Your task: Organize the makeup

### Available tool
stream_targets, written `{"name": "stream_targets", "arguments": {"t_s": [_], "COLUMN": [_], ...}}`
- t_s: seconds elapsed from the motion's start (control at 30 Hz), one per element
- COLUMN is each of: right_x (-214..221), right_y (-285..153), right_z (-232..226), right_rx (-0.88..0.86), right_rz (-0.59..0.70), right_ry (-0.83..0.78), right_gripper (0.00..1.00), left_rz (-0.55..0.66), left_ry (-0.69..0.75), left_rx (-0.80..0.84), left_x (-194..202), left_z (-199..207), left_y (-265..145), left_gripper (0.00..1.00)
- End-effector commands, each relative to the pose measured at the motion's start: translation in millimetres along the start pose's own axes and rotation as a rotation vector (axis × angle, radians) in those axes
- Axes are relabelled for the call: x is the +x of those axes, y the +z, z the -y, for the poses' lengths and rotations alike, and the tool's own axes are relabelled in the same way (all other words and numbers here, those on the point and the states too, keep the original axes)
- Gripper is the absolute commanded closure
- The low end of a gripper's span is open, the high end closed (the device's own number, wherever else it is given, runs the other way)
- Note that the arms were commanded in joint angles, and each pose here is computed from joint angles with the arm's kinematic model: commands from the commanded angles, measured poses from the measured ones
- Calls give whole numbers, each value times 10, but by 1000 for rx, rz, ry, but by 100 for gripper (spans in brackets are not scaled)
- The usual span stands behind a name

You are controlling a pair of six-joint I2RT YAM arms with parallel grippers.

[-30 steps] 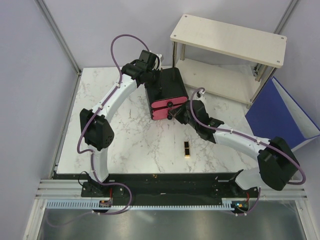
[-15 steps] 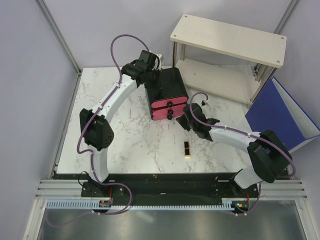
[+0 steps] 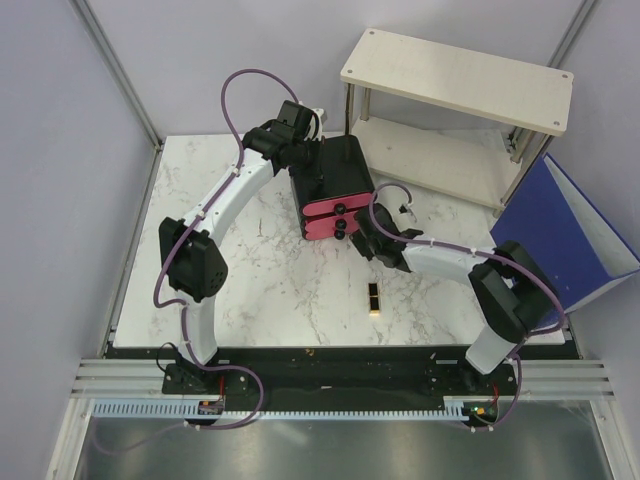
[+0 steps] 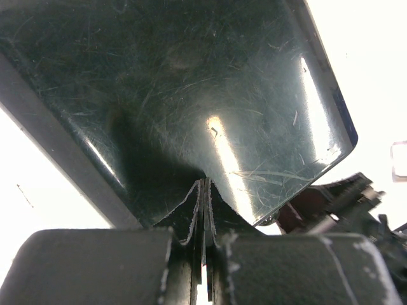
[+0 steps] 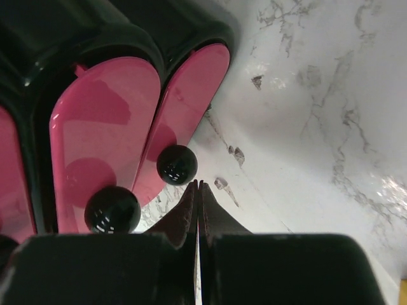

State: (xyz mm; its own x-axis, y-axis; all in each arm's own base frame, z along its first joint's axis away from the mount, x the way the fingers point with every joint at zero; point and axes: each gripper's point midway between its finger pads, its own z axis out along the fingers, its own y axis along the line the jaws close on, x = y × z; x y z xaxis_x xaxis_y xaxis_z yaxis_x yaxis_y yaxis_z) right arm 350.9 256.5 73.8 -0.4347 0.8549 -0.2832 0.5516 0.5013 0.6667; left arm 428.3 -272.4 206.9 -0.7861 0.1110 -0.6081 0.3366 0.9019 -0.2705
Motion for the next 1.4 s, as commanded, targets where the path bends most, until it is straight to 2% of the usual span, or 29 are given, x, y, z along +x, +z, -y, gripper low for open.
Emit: {"name": "stream_targets", "arguments": {"t_s": [0.0,0.3,0.63,0.77,0.8,0.83,0.9,0.93,0.97,1.07,1.2,1.37], "right_x": [53,39,171,258,271,308,334,344,368,454,564,531], "right_y": [63,59,-36,-128,-155,-182,-198,-196,-192,-123,-30,35], "right_z": [-410,-795,-339,-267,-347,-353,-330,-316,-299,-203,-170,-145], "right_rx": [-80,-152,-77,-131,-214,-245,-317,-342,-359,-404,-473,-487], "right_rz": [-15,5,-79,-134,-136,-156,-166,-172,-189,-236,-282,-260], "right_ry": [36,-2,-10,-126,-142,-134,-73,-52,-28,35,83,110], "right_gripper": [100,100,100,100,100,97,81,72,58,37,32,29], "left_rz": [-142,-146,-149,-153,-155,-158,-159,-161,-163,-158,-157,-156], "left_ry": [35,31,27,25,24,24,24,24,23,24,27,31], "left_rx": [-52,-55,-56,-56,-57,-57,-58,-57,-57,-56,-60,-63], "left_x": [390,403,408,426,430,440,447,453,458,446,444,447], "left_z": [-164,-170,-184,-187,-188,-192,-194,-194,-195,-190,-198,-205], "left_y": [66,69,76,79,84,89,87,96,91,84,78,67], "left_gripper": [98,98,98,98,98,98,98,98,98,98,98,98]}}
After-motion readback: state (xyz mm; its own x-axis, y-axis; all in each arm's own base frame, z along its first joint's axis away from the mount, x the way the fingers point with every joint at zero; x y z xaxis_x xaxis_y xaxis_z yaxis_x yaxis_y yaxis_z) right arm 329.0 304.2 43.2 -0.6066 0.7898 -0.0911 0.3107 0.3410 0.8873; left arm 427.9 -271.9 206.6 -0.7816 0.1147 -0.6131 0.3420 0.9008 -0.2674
